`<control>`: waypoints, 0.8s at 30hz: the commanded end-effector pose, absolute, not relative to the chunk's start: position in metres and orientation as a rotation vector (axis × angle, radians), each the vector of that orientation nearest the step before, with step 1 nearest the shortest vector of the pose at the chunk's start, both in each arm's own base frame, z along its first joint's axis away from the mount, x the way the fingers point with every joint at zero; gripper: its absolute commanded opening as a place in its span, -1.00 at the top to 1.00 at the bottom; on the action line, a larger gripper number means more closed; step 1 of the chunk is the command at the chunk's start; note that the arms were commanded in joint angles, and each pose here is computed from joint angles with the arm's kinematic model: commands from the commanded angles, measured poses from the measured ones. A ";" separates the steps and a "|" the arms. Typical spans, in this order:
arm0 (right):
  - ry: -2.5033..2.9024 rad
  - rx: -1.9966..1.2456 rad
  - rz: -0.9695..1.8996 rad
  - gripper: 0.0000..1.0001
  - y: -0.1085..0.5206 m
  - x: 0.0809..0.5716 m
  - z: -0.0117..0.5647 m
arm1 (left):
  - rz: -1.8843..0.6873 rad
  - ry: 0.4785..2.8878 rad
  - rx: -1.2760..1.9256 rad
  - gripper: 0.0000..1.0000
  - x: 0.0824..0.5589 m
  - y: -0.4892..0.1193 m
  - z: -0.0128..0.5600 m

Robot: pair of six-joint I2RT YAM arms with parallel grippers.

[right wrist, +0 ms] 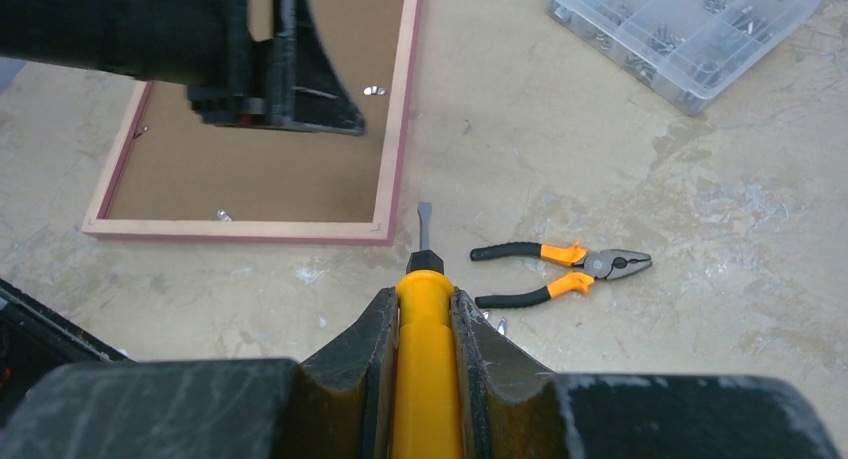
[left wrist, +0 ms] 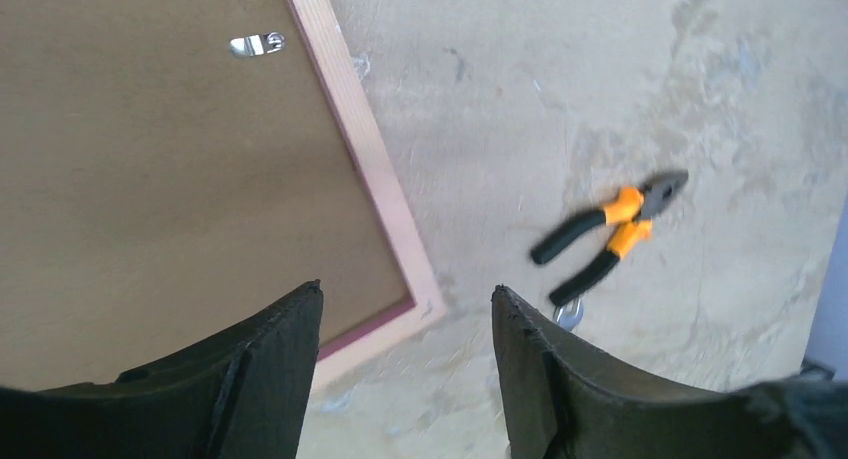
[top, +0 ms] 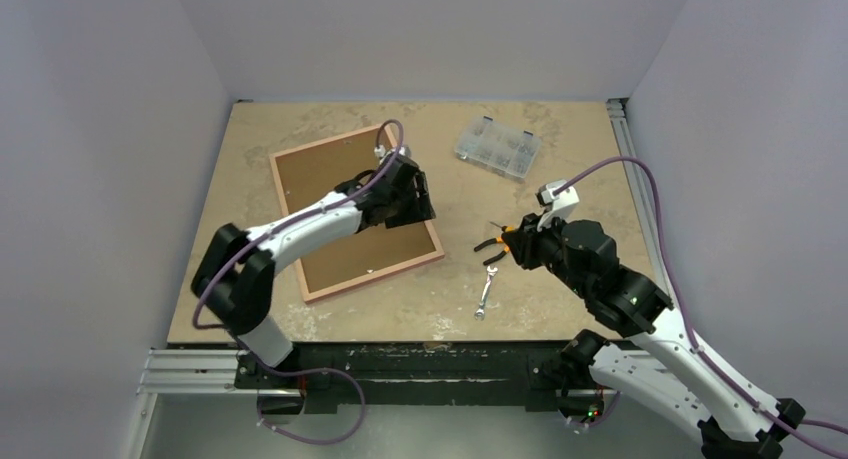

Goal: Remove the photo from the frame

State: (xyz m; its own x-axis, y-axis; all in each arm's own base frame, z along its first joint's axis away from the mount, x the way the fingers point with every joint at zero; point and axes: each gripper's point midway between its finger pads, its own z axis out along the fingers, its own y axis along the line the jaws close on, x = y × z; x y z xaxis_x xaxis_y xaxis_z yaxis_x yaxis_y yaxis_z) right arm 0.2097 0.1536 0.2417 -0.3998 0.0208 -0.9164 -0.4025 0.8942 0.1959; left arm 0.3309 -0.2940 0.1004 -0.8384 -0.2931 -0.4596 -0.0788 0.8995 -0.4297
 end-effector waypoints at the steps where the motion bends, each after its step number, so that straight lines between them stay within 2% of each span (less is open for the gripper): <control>1: 1.901 -0.251 0.495 1.00 0.156 0.213 0.250 | -0.545 2.399 0.148 -0.23 0.302 -0.264 0.136; 6: 1.912 -0.275 0.512 1.00 0.163 0.215 0.245 | -0.434 2.435 0.287 -0.24 0.250 -0.215 0.119; 11: 1.916 -0.298 0.528 1.00 0.170 0.216 0.243 | -0.296 2.430 0.441 -0.25 0.213 -0.207 0.100; 14: 1.922 -0.310 0.534 1.00 0.171 0.215 0.242 | -0.096 2.459 0.493 -0.26 0.205 -0.202 0.084; 24: 1.922 -0.295 0.524 1.00 0.164 0.211 0.243 | 0.132 2.456 0.486 -0.26 0.217 -0.190 0.063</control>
